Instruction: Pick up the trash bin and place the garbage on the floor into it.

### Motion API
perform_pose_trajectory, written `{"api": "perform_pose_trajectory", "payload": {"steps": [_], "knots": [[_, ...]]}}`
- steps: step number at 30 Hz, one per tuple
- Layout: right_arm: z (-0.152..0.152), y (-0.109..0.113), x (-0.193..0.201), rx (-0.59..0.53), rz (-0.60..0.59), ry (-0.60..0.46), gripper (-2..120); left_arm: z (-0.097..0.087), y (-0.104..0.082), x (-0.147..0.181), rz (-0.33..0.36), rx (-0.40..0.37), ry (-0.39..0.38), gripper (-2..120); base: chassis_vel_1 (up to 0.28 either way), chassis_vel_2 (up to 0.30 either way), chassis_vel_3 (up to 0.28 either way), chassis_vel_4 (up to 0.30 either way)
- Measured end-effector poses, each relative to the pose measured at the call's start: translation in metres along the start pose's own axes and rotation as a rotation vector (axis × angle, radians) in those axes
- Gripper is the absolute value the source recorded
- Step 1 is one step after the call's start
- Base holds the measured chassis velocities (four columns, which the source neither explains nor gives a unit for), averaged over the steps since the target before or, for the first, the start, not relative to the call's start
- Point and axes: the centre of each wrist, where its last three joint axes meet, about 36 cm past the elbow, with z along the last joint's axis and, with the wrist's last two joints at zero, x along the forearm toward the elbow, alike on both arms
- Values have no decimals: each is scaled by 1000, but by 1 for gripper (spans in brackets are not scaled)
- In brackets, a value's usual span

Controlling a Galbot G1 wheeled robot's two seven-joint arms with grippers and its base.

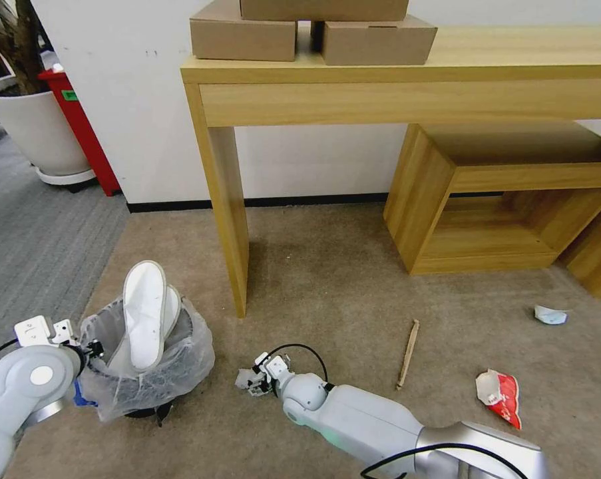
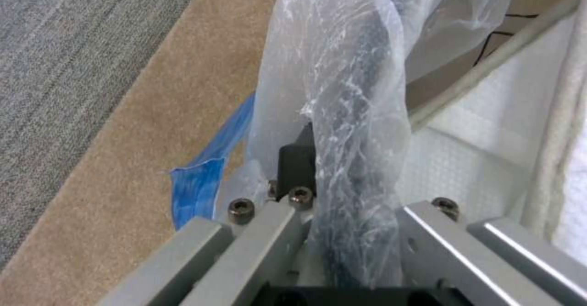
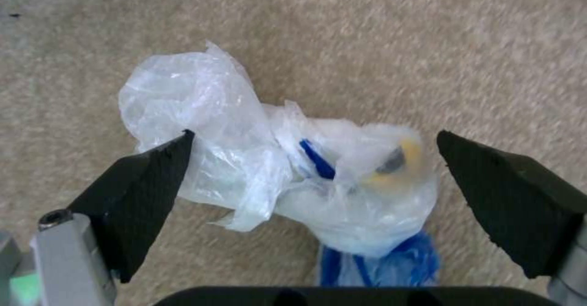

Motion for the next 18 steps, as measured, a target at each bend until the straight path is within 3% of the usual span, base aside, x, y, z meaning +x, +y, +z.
{"api": "perform_pose_trajectory", "payload": {"steps": [18], "knots": [[5,5,-6,-17,21,33,100,3,-1,-1,9,-1,-3,0,0,0,0,0]]}}
